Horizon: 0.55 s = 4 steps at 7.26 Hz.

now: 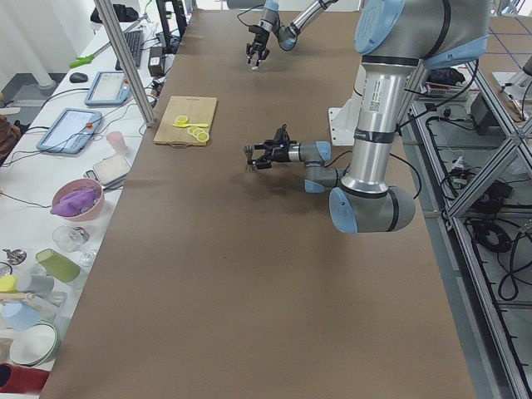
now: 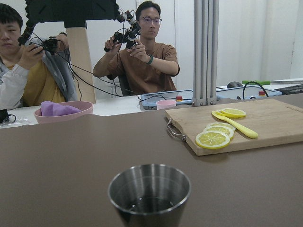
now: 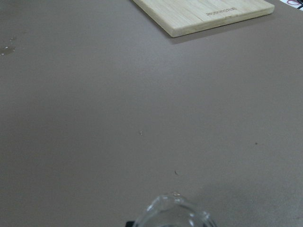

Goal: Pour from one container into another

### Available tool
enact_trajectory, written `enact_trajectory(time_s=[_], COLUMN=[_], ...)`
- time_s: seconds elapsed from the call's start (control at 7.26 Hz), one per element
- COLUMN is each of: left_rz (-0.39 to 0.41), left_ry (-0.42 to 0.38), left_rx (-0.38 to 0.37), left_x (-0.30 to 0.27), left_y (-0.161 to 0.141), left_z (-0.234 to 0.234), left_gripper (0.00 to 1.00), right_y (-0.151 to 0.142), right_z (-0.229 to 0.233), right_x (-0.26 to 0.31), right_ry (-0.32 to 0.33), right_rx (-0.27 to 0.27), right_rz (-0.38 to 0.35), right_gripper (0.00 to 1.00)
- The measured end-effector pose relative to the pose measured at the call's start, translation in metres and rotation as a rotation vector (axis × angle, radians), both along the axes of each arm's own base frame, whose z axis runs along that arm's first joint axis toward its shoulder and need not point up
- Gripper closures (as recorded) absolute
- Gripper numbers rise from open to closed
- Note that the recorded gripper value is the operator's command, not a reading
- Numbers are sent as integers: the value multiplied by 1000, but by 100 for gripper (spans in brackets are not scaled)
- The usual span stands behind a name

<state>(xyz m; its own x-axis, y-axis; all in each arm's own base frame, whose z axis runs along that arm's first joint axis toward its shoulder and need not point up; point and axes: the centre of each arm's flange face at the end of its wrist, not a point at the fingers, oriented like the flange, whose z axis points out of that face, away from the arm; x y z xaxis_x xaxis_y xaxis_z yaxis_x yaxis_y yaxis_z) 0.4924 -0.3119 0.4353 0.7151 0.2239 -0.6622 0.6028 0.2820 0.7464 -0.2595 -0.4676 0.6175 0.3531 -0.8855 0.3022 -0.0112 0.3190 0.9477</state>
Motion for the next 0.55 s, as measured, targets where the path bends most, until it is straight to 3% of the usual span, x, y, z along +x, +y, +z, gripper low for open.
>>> enact_trajectory(time_s=[0.14, 0.28, 0.41, 0.55], left_rz=[28, 53, 71, 83], left_ry=[2, 17, 43, 52], left_rx=[1, 4, 8, 17], left_x=[-12, -23, -33, -41], left_y=[19, 33, 43, 48], left_z=[2, -3, -16, -27], left_gripper=[2, 2, 2, 2], right_y=[0, 1, 2, 2], right_z=[1, 2, 3, 2], right_x=[0, 0, -1, -1], right_ry=[0, -1, -1, -1], right_rx=[0, 2, 5, 9], right_rz=[1, 2, 2, 2], right_gripper=[100, 76, 35, 0])
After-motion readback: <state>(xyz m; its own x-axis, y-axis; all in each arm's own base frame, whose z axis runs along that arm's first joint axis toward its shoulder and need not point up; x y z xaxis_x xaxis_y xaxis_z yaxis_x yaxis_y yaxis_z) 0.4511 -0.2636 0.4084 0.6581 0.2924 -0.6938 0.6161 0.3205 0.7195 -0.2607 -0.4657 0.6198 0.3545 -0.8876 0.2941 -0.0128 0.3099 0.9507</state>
